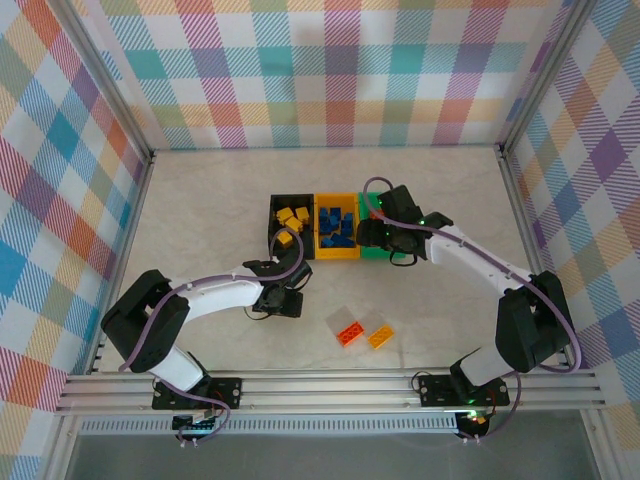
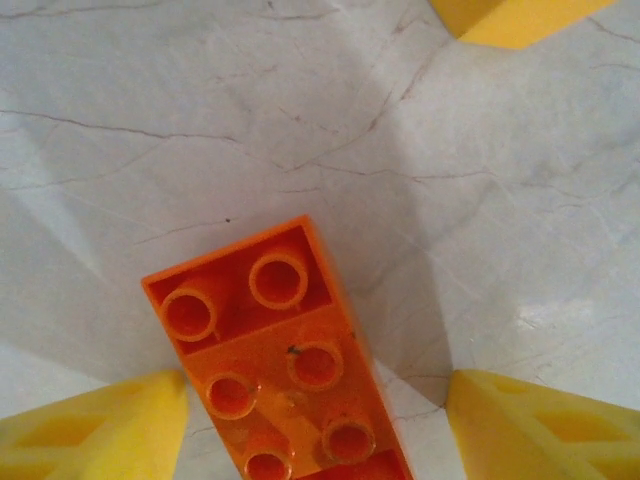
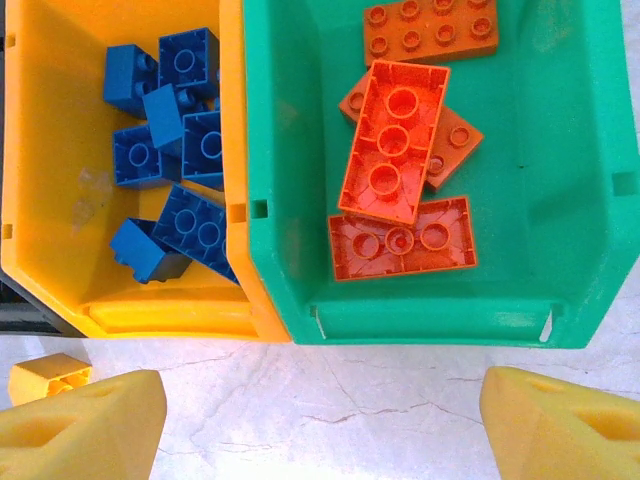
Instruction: Sort the legos into containers by color
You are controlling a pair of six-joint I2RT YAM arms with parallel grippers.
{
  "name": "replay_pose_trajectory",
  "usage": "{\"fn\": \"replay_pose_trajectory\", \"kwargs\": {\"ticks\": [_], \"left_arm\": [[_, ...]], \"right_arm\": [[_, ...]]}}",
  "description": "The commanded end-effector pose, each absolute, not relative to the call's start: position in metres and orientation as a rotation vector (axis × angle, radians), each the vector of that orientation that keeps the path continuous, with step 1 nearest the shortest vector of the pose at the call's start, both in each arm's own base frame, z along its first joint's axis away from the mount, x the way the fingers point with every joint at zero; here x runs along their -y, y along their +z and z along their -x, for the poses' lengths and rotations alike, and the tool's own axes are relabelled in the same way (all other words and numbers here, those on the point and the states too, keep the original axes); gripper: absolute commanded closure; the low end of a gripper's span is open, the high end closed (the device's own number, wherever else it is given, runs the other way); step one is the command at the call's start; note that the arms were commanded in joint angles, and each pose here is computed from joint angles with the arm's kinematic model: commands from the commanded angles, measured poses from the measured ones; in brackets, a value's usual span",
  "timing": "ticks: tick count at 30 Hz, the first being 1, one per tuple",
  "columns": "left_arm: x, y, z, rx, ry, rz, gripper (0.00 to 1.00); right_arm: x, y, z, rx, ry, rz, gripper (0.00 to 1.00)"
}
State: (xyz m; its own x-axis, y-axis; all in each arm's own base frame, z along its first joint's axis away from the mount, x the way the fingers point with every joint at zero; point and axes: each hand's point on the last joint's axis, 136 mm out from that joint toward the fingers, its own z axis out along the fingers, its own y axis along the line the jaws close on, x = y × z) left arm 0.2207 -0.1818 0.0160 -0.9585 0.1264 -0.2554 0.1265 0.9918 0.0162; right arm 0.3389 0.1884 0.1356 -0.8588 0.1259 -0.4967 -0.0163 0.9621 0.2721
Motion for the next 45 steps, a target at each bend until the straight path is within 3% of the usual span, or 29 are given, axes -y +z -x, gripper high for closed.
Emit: {"fn": "replay_pose_trajectory", "kwargs": {"ticks": [1,3,8,17,25,31,41,45], "left_arm": [[0.172,0.013,-0.228,-2.826,0.102,-0.209,0.3],[0.174,0.014,-0.234,-2.803,0.108,-0.219,0.34],[0.176,0.013,-0.237,-2.789,0.111,-0.239,0.56],[0.18,0.043,-0.228,-2.761,0.01,-0.224,0.77],[0.26,0.137,-0.267,-2.593,-0.335,-0.262,0.78],[0.343,0.167,-0.324,-2.509,-0.475,-0.346,0.79],[0.424,0.162,-0.4,-2.472,-0.459,-0.432,0.78],[0.438,0.157,-0.418,-2.464,-0.47,-0.398,0.73]], "right_arm": [[-0.188,0.142,-0.337,-2.559,0.396,-0.091,0.18],[-0.187,0.142,-0.337,-2.559,0.396,-0.095,0.18],[-0.187,0.144,-0.335,-2.555,0.399,-0.096,0.18],[-0.178,0.149,-0.329,-2.53,0.395,-0.13,0.17],[-0.148,0.139,-0.299,-2.517,0.339,-0.246,0.17],[-0.131,0.127,-0.274,-2.538,0.316,-0.29,0.17],[-0.127,0.111,-0.257,-2.582,0.327,-0.296,0.17],[-0.129,0.108,-0.254,-2.6,0.339,-0.293,0.17]]}}
